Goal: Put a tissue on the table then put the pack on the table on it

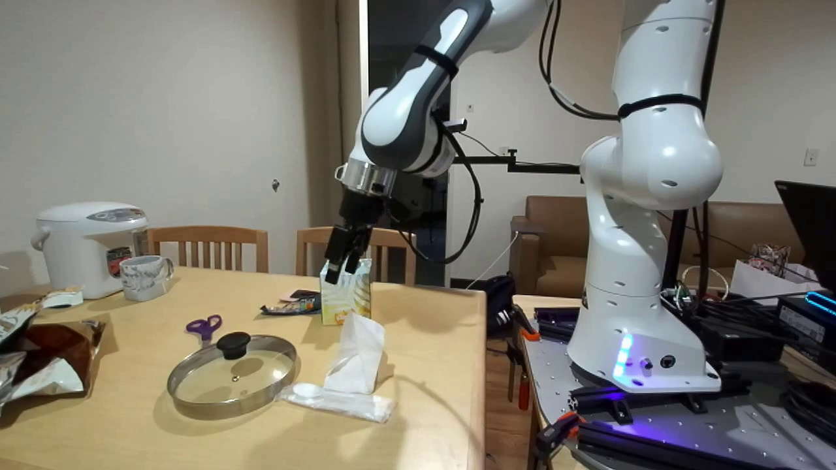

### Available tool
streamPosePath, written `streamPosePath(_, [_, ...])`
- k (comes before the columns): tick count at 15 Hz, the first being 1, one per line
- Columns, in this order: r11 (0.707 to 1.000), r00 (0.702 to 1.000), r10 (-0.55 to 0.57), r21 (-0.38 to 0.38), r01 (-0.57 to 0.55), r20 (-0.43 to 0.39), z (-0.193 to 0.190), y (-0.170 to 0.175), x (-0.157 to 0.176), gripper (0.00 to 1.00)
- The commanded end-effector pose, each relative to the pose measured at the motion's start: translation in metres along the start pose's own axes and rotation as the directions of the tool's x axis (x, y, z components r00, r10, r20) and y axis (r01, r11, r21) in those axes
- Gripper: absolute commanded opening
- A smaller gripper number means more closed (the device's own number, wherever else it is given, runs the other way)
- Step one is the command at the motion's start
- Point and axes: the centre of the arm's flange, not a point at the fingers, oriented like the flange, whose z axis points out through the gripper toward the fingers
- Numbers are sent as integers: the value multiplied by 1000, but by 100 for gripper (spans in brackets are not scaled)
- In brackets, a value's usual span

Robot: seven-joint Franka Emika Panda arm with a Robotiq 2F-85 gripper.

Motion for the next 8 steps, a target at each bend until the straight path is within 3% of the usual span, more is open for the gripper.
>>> streamPosePath(1, [994, 993, -99, 31, 101, -65, -8, -9, 29, 100])
streamPosePath(8, [973, 974, -197, 101, 208, -111, -11, -38, 76, 100])
